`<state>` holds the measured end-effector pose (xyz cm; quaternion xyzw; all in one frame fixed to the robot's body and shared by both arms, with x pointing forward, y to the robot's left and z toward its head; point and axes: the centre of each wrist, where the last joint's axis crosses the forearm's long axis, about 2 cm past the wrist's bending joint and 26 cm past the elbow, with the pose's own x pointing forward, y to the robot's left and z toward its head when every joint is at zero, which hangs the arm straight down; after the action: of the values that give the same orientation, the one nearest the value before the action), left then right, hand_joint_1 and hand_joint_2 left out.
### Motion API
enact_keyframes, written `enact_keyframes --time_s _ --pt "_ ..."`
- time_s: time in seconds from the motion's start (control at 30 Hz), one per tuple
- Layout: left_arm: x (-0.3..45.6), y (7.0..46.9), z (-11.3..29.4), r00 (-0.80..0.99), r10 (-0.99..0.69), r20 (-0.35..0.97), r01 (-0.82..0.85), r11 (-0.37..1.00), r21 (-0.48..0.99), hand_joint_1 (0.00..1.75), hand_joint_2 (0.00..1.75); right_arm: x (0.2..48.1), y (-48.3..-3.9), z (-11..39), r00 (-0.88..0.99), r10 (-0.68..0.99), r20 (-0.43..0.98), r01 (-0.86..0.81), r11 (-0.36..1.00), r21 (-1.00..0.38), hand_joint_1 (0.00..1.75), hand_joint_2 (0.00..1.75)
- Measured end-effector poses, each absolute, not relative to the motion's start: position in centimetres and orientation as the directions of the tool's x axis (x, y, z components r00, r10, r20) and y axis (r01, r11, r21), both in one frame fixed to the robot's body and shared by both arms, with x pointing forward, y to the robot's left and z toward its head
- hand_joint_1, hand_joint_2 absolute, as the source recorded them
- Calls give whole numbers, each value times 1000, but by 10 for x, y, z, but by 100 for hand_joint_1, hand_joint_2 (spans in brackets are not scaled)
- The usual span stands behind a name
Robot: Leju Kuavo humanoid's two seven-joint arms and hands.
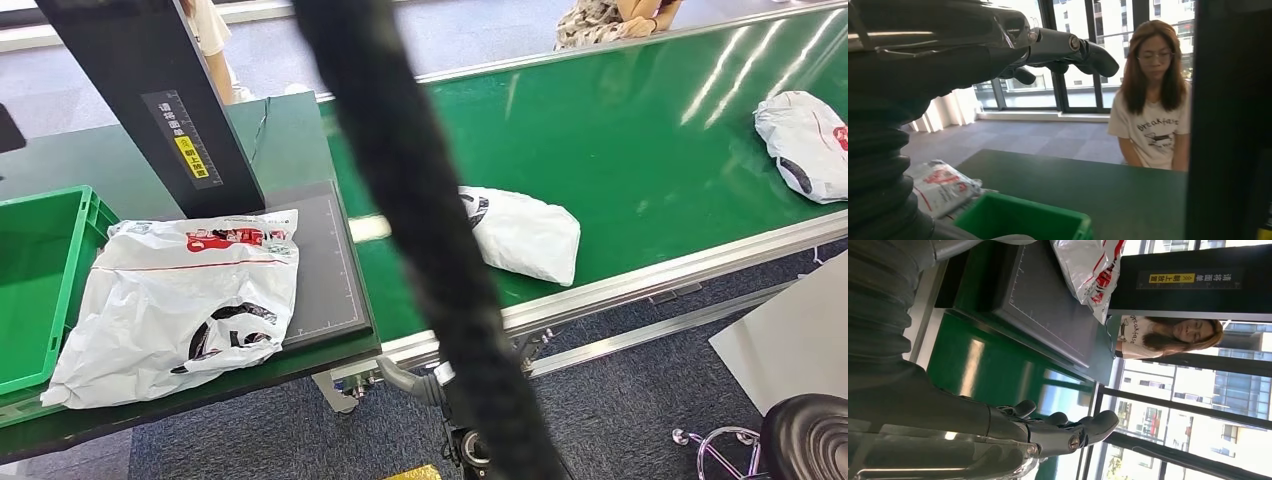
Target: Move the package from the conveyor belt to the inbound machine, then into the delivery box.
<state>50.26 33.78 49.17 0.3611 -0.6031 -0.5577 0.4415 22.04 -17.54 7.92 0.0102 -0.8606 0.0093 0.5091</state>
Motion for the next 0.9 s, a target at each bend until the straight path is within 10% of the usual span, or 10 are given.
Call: enact_keyframes --time_s 0.9 --pt "511 240 357 -263 -860 436 604 205 770 0 175 229 -175 83 -484 -45 874 -22 999 40 0 175"
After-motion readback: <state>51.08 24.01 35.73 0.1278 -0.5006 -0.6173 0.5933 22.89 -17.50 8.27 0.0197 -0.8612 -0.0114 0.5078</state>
